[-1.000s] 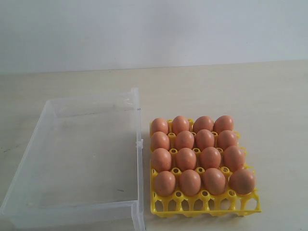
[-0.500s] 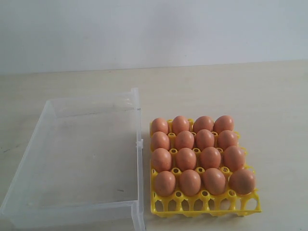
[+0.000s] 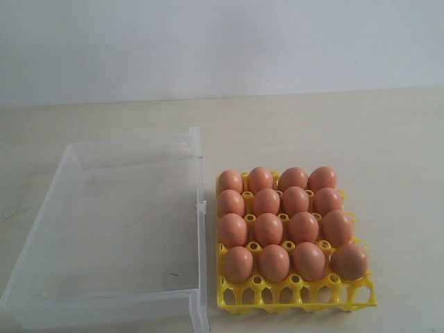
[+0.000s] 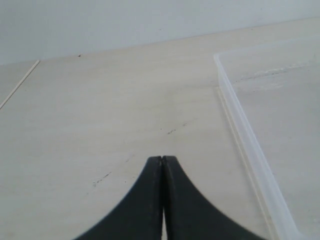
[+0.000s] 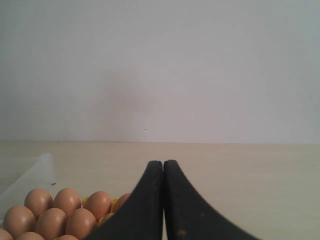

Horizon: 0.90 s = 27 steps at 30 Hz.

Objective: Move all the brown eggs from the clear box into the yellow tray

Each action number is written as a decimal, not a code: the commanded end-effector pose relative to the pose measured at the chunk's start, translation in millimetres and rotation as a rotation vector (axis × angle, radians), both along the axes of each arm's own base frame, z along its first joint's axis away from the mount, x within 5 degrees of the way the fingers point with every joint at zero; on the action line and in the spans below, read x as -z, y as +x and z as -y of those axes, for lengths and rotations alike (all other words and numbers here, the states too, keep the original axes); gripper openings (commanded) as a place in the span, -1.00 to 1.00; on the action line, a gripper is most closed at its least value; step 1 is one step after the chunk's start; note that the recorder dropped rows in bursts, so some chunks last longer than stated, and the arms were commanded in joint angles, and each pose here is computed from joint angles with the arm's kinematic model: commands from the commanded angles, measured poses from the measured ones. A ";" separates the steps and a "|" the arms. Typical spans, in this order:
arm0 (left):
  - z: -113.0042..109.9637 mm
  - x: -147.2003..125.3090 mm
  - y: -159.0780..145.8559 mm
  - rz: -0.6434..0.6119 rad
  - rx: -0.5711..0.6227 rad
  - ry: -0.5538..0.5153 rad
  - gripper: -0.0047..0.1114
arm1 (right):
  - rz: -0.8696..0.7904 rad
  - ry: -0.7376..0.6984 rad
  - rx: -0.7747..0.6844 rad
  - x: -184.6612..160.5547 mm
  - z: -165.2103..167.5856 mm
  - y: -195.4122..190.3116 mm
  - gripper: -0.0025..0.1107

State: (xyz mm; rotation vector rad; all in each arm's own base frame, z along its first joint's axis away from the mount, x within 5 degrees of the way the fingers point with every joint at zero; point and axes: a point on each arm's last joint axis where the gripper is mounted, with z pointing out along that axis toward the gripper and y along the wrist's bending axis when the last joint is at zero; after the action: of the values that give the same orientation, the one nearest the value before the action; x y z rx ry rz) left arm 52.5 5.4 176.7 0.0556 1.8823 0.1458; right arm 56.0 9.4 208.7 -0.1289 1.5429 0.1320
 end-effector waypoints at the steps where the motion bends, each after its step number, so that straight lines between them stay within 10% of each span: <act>1: 0.5 -2.4 -0.1 0.019 0.006 -0.006 -0.92 | 0.006 -0.005 0.004 0.7 0.3 -0.3 -0.96; 27: 0.5 -2.4 -0.1 0.019 0.006 -0.006 -0.92 | 0.006 -0.005 0.086 0.7 4.9 0.3 -0.96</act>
State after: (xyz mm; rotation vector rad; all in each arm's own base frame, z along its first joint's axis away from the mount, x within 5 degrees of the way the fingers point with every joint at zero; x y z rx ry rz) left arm 52.5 5.4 176.7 0.0556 1.8823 0.1458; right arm 56.5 5.4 208.5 -0.0732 1.5475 0.0749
